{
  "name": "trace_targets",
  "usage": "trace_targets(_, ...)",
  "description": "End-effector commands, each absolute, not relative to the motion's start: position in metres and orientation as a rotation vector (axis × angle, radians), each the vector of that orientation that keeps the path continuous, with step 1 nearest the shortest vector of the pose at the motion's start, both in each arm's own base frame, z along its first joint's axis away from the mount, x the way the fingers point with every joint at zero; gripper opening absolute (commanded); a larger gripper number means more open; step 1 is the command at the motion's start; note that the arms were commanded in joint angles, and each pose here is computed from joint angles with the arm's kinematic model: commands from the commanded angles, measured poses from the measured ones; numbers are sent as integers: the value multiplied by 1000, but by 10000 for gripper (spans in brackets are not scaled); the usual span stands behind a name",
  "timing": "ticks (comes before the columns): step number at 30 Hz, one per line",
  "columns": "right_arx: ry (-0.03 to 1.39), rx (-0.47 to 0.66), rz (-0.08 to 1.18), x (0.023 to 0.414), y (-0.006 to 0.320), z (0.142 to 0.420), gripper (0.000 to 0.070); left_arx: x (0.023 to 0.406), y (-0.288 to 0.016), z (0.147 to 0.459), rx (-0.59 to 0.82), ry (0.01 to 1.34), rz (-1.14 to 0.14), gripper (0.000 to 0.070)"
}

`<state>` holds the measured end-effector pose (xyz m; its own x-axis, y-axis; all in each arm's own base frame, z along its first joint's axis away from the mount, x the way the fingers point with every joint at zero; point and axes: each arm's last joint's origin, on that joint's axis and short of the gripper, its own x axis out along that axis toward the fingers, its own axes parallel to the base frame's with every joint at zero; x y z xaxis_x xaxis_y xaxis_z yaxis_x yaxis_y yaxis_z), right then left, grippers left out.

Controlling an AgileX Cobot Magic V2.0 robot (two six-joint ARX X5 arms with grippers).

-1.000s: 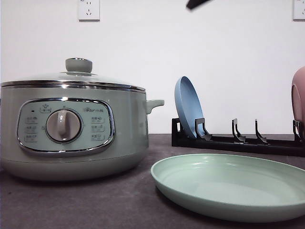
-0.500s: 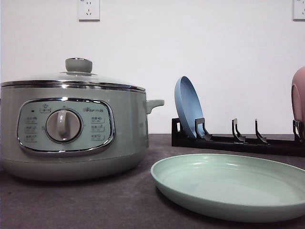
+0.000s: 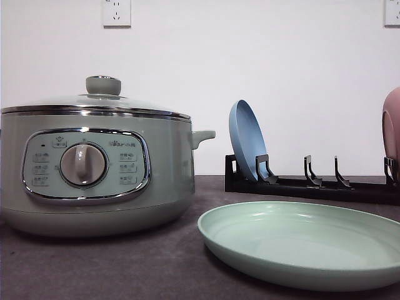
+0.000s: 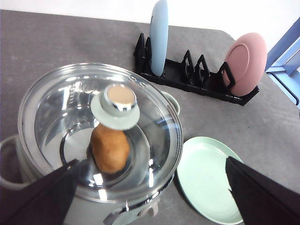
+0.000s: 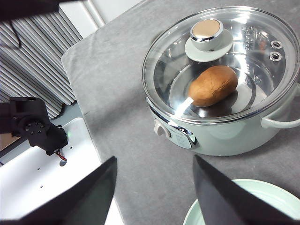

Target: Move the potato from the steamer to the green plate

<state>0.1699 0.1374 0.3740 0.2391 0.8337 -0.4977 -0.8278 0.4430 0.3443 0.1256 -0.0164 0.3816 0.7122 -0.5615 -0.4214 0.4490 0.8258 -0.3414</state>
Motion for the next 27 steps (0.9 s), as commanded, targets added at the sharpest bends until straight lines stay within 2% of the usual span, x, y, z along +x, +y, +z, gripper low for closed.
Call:
trace_targets(1, 667, -5, 1151, 171, 140, 378, 318, 138, -16, 400, -208, 544, -547, 627)
trace_targets(7, 666, -21, 1149, 171, 139, 377, 318, 182, -25, 429, -136, 679, -491, 623)
trace_targets(12, 670, -23, 1149, 171, 139, 377, 318, 221, -44, 437, -54, 780, -468, 623)
trace_targets(19, 673, -23, 1149, 171, 139, 377, 318, 268, -80, 426, 67, 896, -452, 623)
trace_targets(27, 684, -23, 1147, 170, 139, 376, 318, 302, -116, 401, 164, 1003, -447, 623)
